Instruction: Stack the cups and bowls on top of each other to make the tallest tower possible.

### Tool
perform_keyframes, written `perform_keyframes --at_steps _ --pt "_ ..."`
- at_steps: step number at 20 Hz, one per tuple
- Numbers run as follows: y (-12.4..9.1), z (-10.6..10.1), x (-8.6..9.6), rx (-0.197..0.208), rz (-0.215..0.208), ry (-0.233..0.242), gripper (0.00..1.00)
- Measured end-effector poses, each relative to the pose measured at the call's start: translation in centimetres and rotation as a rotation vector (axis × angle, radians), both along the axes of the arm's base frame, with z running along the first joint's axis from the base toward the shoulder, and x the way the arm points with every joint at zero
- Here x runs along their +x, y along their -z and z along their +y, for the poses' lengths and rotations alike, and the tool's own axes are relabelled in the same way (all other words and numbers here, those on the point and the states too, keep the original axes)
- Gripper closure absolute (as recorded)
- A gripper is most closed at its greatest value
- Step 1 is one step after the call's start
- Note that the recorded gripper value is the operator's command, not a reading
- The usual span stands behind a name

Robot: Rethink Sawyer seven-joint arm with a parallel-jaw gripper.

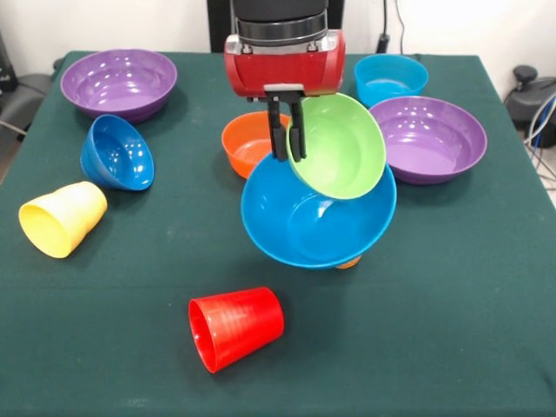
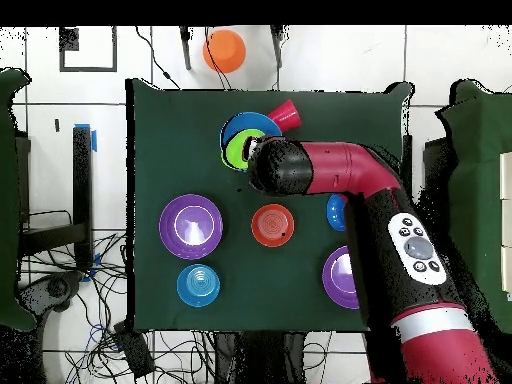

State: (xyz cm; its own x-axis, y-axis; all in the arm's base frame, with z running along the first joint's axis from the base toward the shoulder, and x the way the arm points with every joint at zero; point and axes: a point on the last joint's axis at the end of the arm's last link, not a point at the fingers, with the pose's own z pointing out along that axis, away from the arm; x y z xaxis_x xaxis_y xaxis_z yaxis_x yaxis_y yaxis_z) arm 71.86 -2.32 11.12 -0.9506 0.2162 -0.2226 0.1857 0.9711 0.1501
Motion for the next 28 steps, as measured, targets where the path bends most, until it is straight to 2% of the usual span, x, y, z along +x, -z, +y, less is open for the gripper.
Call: perform_keyframes --at_steps 12,28 --pt "-1.1 -0.4 -0.3 -0.042 -0.005 0.005 1.0" --pt "-0.6 -2.3 -1.0 -0.068 0.012 0.03 1.0"
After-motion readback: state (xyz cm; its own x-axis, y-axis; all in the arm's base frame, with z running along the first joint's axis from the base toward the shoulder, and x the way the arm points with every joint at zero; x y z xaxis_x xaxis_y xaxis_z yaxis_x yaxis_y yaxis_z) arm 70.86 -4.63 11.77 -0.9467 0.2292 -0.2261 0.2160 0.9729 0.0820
